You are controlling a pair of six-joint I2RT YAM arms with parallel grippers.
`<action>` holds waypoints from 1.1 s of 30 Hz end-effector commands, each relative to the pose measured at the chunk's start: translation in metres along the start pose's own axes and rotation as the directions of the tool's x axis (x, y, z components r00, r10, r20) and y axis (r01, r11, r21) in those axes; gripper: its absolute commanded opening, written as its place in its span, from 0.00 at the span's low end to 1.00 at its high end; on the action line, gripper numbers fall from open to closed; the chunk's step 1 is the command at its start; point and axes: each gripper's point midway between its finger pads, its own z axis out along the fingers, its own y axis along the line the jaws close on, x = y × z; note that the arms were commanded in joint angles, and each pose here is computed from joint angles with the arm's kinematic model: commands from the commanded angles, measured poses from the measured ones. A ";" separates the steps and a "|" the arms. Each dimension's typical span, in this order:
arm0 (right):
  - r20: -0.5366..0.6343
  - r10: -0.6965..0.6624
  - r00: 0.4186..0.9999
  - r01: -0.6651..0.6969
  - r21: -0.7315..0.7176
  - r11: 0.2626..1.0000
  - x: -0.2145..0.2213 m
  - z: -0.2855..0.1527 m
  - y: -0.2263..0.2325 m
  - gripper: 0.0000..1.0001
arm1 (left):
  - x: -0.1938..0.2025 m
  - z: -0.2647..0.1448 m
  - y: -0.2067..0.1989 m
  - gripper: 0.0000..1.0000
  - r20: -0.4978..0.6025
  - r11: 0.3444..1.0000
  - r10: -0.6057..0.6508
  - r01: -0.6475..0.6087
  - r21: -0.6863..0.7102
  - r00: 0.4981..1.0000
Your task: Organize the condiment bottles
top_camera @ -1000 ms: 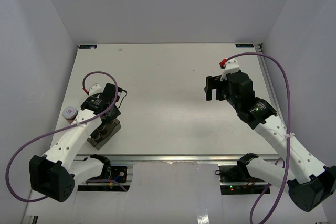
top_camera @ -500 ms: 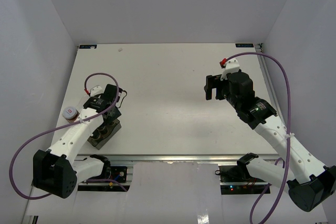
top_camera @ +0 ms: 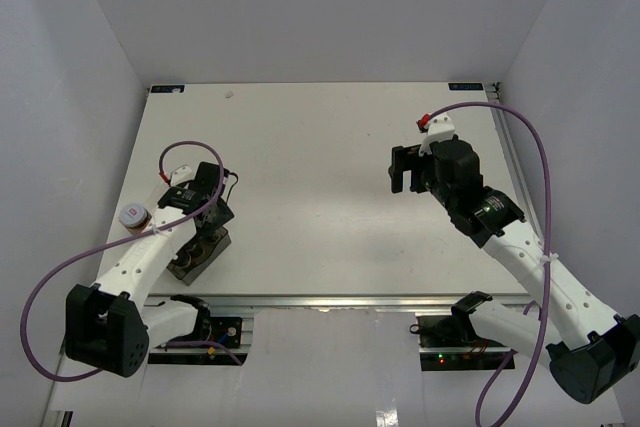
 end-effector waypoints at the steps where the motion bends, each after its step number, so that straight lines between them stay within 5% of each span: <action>1: 0.054 0.000 0.999 0.000 0.001 1.000 -0.013 0.000 0.000 0.93 | -0.007 -0.003 -0.005 0.84 0.017 0.999 -0.012 0.011 0.031 1.000; 23: 0.011 0.001 1.000 -0.001 -0.037 0.999 -0.014 0.002 0.008 0.92 | -0.093 -0.086 -0.058 0.98 0.174 0.952 0.105 -0.149 0.268 0.979; 26: -0.023 0.038 0.999 -0.039 -0.080 0.996 -0.012 0.005 0.019 0.90 | -0.098 -0.111 -0.103 0.98 0.201 0.843 0.161 -0.240 0.482 0.966; 29: -0.043 0.097 0.994 -0.101 -0.102 0.990 -0.015 0.004 0.027 0.90 | -0.097 -0.151 -0.151 0.98 0.243 0.642 0.168 -0.293 0.709 0.955; 33: -0.057 0.126 0.990 -0.132 -0.109 0.985 -0.019 -0.003 0.029 0.90 | -0.083 -0.200 -0.197 0.98 0.326 0.418 0.171 -0.368 0.831 0.930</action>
